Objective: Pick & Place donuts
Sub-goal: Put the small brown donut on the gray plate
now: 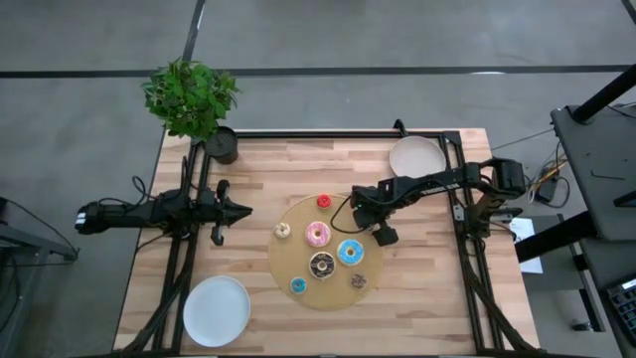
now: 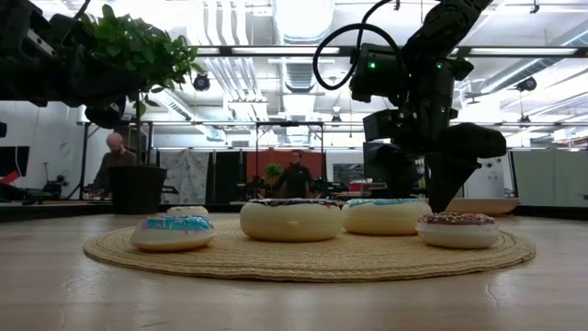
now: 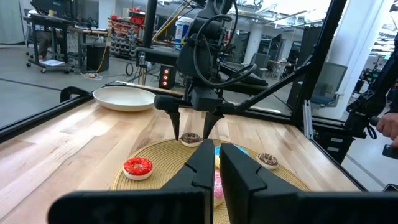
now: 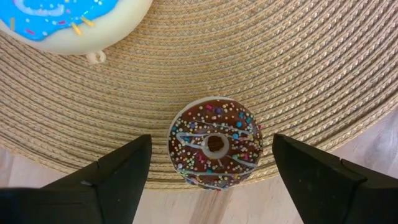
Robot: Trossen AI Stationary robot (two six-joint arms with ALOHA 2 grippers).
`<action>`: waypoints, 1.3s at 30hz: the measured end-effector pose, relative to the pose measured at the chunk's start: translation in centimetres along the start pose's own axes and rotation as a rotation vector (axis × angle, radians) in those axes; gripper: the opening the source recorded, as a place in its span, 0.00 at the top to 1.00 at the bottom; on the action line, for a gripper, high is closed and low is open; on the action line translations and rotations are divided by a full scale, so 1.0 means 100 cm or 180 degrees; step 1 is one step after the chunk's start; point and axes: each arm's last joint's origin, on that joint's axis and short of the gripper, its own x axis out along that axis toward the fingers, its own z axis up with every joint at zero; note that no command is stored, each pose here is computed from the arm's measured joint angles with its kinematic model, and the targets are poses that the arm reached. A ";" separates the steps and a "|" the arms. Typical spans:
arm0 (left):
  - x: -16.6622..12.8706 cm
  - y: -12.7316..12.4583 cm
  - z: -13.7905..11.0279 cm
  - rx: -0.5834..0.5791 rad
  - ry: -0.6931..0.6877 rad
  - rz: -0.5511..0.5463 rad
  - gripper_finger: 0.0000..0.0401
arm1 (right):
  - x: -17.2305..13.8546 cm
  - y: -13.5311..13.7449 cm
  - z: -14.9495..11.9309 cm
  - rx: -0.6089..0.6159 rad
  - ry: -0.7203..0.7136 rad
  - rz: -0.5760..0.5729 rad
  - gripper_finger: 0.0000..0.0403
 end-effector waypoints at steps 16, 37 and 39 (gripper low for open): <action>0.000 0.000 0.000 0.0001 0.0001 -0.0001 1.00 | 0.000 0.000 0.000 0.0000 -0.0009 0.0023 0.30; 0.000 0.000 0.000 0.0001 0.0001 0.0000 1.00 | 0.000 0.000 0.000 -0.0008 -0.0016 0.0026 0.47; 0.000 0.000 0.000 0.0001 0.0001 0.0000 1.00 | 0.000 0.000 0.000 -0.0001 -0.0015 0.0027 0.47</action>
